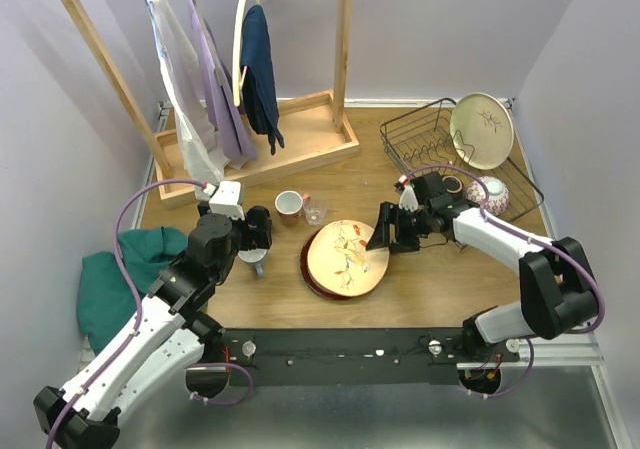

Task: Unload the mixed dishes from the dish rack
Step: Place the plate at the center of the board.

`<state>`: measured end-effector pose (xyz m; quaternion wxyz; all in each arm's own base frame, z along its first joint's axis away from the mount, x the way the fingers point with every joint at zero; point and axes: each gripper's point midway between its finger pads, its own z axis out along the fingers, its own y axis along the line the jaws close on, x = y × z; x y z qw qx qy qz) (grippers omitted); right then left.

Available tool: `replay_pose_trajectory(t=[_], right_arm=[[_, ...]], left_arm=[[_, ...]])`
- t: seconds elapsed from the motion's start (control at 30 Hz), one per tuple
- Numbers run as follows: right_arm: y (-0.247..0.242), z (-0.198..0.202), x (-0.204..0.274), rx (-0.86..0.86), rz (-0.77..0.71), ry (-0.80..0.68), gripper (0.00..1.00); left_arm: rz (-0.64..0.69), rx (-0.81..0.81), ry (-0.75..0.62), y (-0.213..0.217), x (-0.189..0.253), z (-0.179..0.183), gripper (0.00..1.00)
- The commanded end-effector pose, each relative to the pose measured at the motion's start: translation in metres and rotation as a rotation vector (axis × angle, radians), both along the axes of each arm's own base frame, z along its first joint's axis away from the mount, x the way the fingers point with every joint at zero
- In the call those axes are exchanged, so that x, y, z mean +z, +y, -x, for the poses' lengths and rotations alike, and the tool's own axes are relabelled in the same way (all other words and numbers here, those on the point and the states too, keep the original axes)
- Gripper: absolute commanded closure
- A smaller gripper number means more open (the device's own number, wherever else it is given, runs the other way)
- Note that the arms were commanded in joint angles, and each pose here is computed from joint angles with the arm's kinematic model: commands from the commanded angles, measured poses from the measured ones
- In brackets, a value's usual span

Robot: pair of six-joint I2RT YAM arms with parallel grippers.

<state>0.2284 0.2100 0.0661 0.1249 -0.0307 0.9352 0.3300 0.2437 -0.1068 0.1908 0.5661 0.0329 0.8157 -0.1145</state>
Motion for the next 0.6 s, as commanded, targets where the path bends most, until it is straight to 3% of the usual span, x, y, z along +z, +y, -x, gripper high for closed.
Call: replay_pose_trajectory(t=[0.0, 0.3, 0.57], right_arm=[[0.0, -0.003, 0.003, 0.023, 0.054, -0.007, 0.21], [0.009, -0.005, 0.0, 0.056, 0.087, -0.006, 0.18], [-0.009, -0.049, 0.032, 0.013, 0.244, -0.176, 0.16]], left_arm=[[0.005, -0.012, -0.014, -0.002, 0.003, -0.002, 0.01], [0.002, -0.015, -0.006, -0.002, 0.002, -0.003, 0.01], [0.001, -0.016, -0.007, -0.002, 0.002, -0.003, 0.01]])
